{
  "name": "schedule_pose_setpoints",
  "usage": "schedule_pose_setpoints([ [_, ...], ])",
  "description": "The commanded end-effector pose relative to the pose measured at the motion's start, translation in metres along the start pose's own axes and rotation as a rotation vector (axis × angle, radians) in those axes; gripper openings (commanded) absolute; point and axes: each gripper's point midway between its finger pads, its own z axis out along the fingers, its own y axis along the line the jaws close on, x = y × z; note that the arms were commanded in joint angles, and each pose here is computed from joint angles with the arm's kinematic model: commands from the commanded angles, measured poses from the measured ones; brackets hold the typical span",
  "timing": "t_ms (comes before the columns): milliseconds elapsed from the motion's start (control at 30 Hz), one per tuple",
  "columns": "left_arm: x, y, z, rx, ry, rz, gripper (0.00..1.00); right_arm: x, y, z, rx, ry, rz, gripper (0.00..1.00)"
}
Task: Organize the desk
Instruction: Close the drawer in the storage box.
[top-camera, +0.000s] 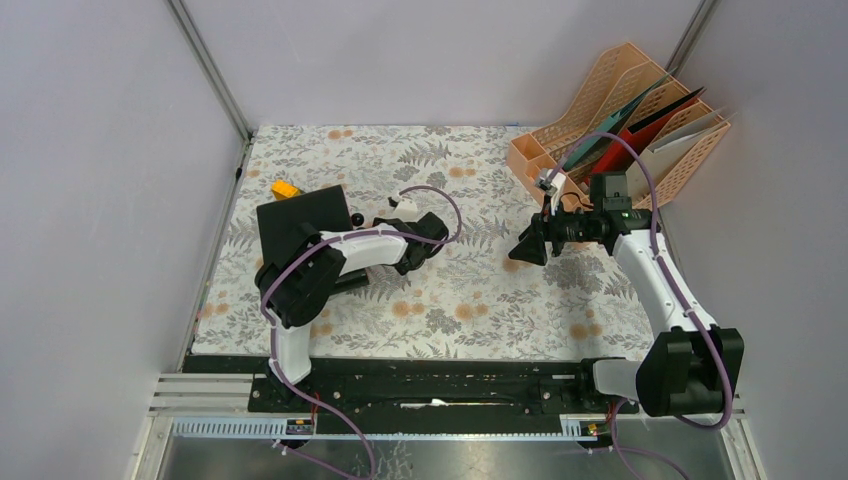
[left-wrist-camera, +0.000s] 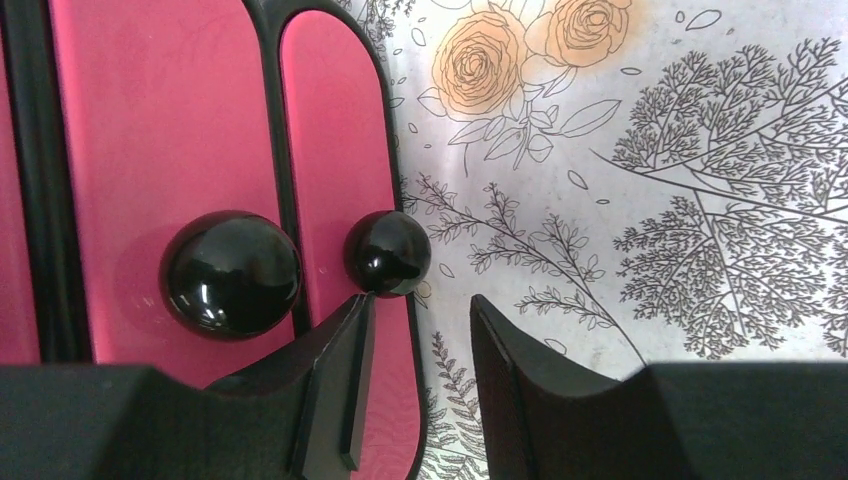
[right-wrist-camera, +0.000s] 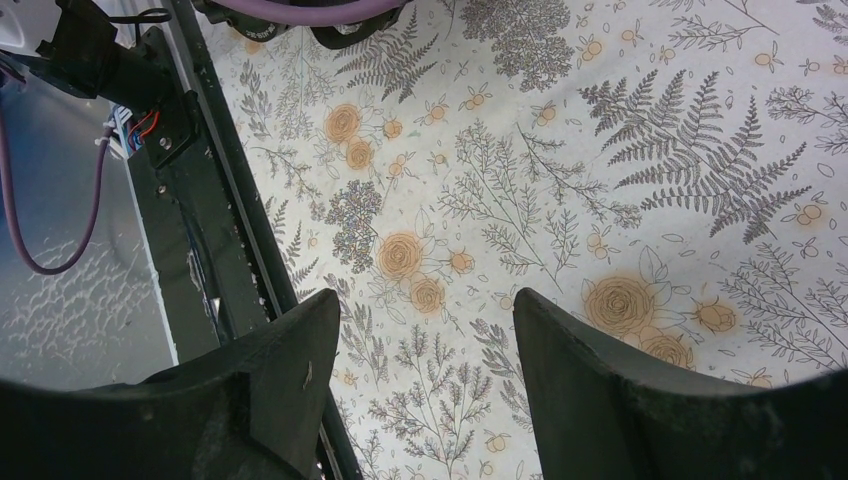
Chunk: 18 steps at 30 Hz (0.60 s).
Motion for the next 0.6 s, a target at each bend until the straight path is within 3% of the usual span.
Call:
schedule_pose_setpoints([
  [0,-0.003,0.022,0.004,-0.088,-0.024,-0.003,0.46,-0.011,0.006,-0.008,0.006,-0.028,-0.057,0.71],
  [100,-0.004,0.026,0.001,-0.093,-0.023,-0.008,0.47,-0.012,0.007,-0.008,0.004,-0.03,-0.058,0.71],
  [200,-0.014,0.015,-0.015,0.005,-0.035,-0.026,0.49,-0.011,0.007,-0.008,0.003,-0.029,-0.058,0.71],
  [300,-0.031,-0.013,-0.045,0.213,-0.075,-0.02,0.54,-0.011,0.006,-0.008,0.008,-0.028,-0.06,0.71],
  [433,-0.055,-0.056,-0.106,0.623,-0.141,-0.018,0.6,-0.011,0.005,-0.01,0.021,-0.028,-0.069,0.71],
  [567,-0.079,-0.057,-0.156,0.874,-0.25,-0.047,0.73,-0.012,0.006,-0.011,0.026,-0.03,-0.076,0.71],
])
